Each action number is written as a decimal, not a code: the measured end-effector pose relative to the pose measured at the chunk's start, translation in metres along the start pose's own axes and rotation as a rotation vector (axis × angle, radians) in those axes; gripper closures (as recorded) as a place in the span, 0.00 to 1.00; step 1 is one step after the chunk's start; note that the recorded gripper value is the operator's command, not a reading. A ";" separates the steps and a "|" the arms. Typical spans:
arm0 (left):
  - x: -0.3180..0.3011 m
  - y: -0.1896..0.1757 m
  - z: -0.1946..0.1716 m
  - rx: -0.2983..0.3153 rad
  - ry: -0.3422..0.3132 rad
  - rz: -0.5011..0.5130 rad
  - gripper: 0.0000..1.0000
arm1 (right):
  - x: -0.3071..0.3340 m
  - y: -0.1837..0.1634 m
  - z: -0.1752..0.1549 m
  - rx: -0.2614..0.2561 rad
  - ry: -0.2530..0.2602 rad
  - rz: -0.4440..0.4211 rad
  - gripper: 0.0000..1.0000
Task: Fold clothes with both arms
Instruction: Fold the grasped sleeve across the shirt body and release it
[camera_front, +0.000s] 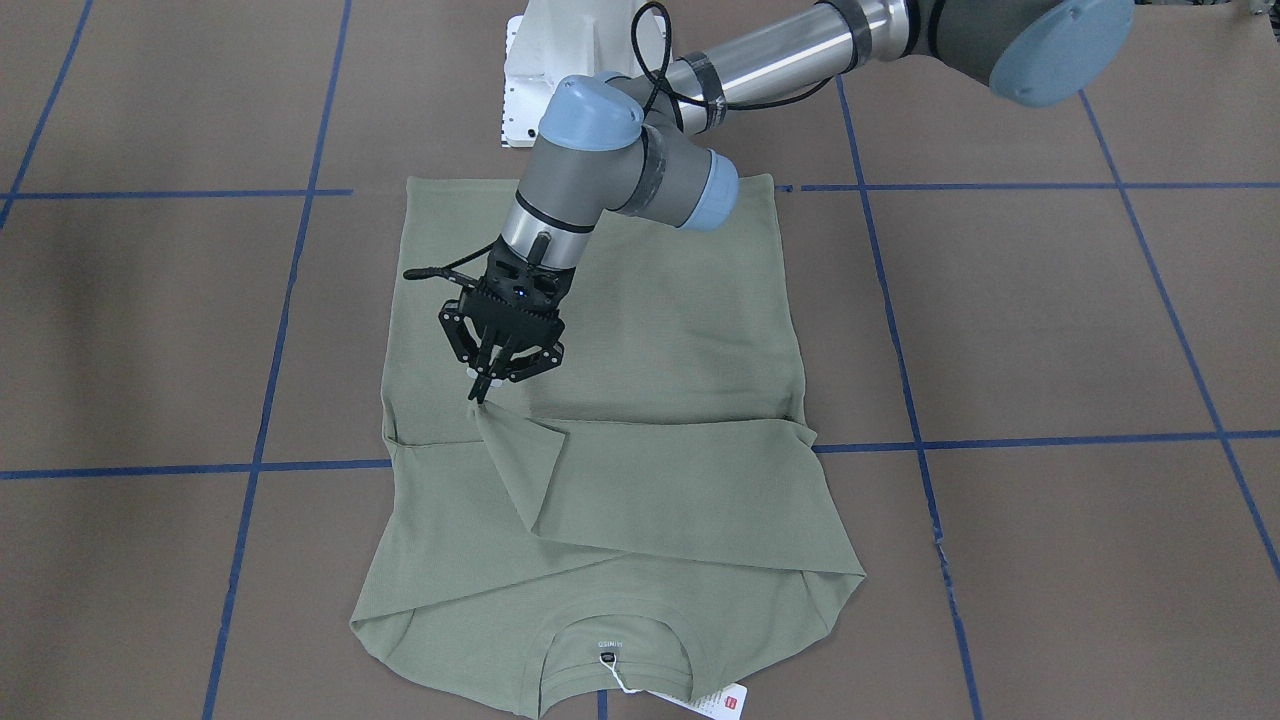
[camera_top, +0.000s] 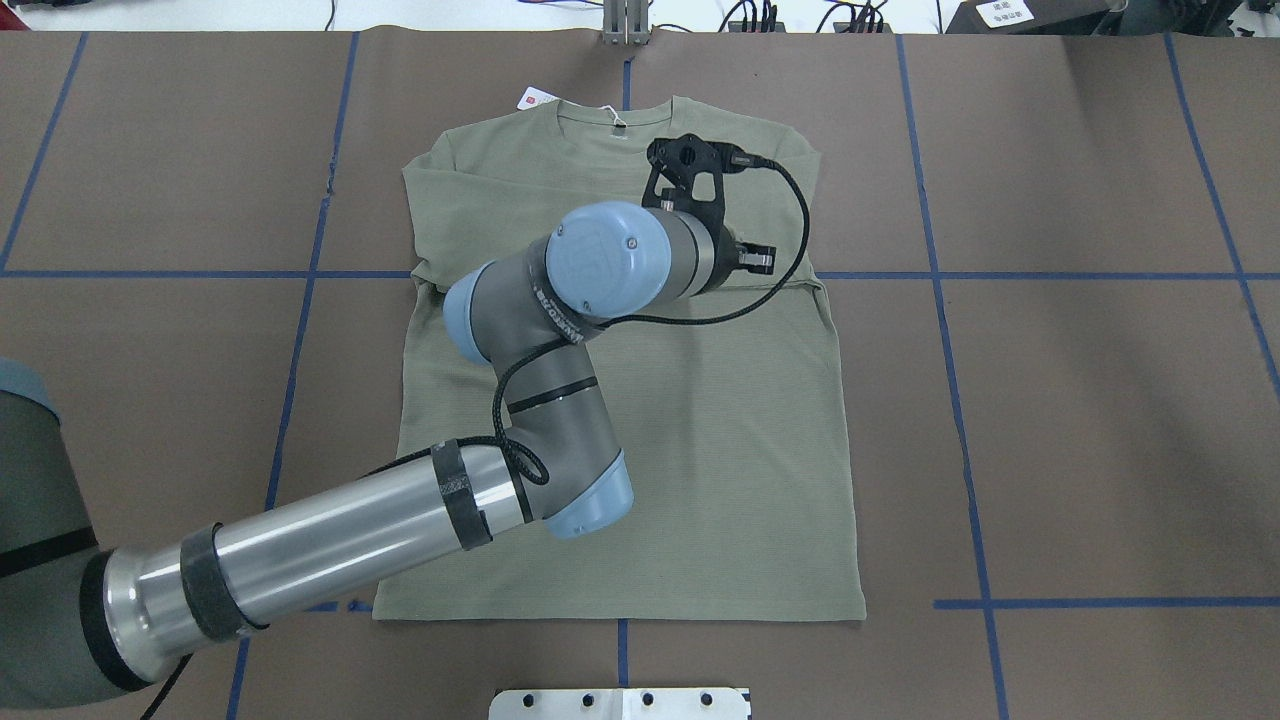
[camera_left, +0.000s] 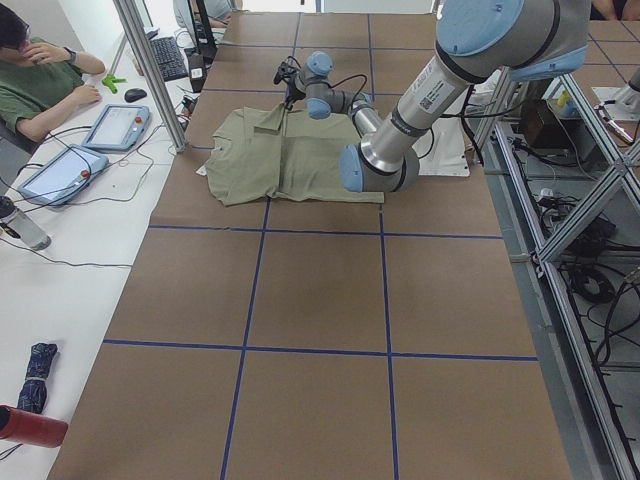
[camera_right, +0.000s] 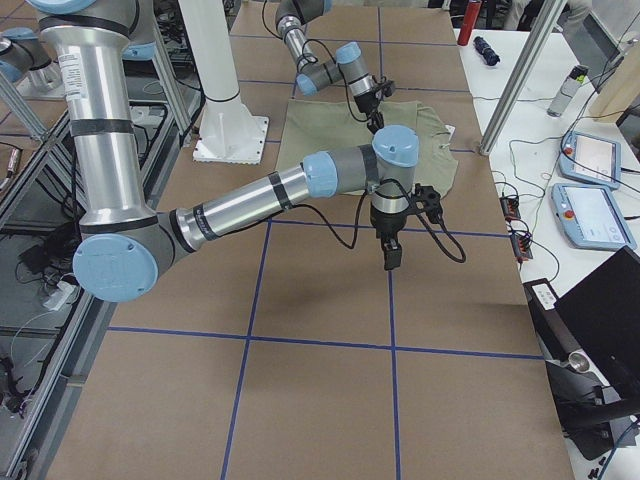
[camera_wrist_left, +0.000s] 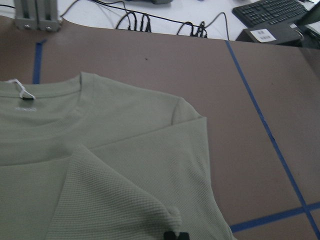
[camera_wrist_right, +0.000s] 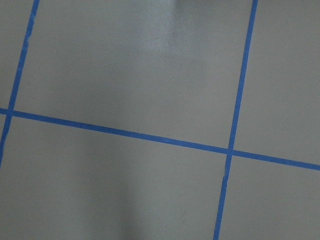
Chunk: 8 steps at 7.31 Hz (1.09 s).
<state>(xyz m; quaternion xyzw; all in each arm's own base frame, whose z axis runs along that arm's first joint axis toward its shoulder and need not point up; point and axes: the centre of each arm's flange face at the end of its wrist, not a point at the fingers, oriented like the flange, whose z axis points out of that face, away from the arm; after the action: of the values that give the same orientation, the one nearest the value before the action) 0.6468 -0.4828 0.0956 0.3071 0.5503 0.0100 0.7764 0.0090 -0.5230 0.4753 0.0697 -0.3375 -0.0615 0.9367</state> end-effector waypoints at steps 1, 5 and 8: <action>0.006 0.021 0.003 -0.005 0.031 0.026 1.00 | 0.000 0.000 0.000 0.001 0.000 0.002 0.00; 0.017 0.035 0.002 -0.011 0.067 0.092 0.00 | -0.001 0.000 -0.001 0.003 -0.001 0.003 0.00; 0.002 0.035 -0.003 0.009 0.100 0.019 0.00 | -0.009 -0.007 -0.006 0.062 -0.023 -0.038 0.00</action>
<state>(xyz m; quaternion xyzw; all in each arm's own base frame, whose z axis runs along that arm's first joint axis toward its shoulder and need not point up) 0.6565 -0.4524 0.1107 0.3148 0.5855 0.0301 0.7465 0.0056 -0.5280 0.4644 0.1045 -0.3485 -0.0695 0.9289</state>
